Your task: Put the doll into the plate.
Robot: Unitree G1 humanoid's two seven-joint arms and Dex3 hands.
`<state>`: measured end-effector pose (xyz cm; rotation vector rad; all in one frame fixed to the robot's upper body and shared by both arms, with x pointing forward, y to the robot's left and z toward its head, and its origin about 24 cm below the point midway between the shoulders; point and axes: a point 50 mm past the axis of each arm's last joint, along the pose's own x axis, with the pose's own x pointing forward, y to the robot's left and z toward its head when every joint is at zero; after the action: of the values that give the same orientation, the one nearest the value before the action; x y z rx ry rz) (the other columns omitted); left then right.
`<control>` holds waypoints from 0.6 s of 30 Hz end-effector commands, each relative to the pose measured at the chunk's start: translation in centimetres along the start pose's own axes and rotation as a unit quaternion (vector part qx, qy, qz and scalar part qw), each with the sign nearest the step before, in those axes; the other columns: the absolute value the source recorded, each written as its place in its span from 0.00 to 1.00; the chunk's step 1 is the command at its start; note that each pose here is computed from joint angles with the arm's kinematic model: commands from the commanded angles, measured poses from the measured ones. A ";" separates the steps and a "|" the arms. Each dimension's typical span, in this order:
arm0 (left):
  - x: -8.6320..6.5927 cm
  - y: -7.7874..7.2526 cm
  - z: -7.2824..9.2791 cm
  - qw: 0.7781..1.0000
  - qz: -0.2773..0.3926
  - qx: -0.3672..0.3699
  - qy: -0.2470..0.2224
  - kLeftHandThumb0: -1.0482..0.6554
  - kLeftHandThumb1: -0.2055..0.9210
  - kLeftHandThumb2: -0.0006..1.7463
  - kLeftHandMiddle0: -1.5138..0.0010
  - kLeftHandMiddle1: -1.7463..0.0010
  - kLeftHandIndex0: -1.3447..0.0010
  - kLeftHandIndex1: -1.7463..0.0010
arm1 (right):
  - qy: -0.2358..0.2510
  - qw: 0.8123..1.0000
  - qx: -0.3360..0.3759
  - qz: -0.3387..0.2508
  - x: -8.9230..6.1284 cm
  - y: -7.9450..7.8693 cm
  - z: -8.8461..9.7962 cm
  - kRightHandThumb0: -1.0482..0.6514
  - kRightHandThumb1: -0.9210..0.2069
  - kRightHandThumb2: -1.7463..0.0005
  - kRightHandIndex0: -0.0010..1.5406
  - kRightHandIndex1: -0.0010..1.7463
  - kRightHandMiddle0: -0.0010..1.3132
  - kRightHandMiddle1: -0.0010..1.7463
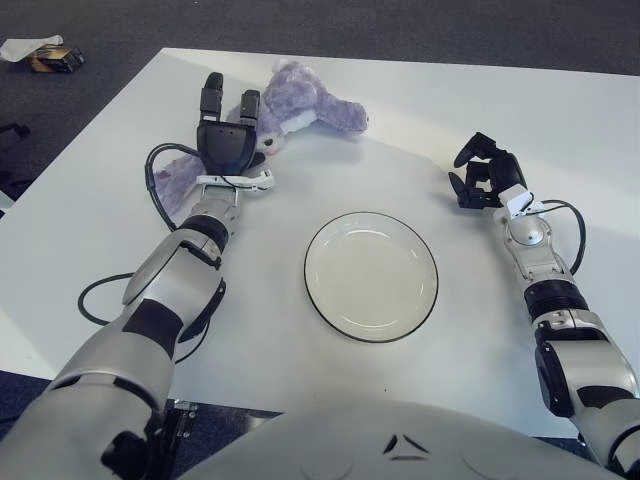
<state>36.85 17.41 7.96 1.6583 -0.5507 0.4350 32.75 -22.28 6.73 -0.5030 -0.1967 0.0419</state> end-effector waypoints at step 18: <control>0.0 -0.7 0.0 0.997 -0.074 -0.019 -0.008 0.68 0.39 0.79 1.00 0.35 0.96 0.24 | 0.057 0.997 0.000 0.043 -1.6 1.2 -1.9 0.37 0.37 0.38 0.70 1.00 0.36 1.00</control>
<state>37.13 17.58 7.46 1.6683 -0.4630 0.3422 32.63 -22.13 6.81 -0.5051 -0.1883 0.0614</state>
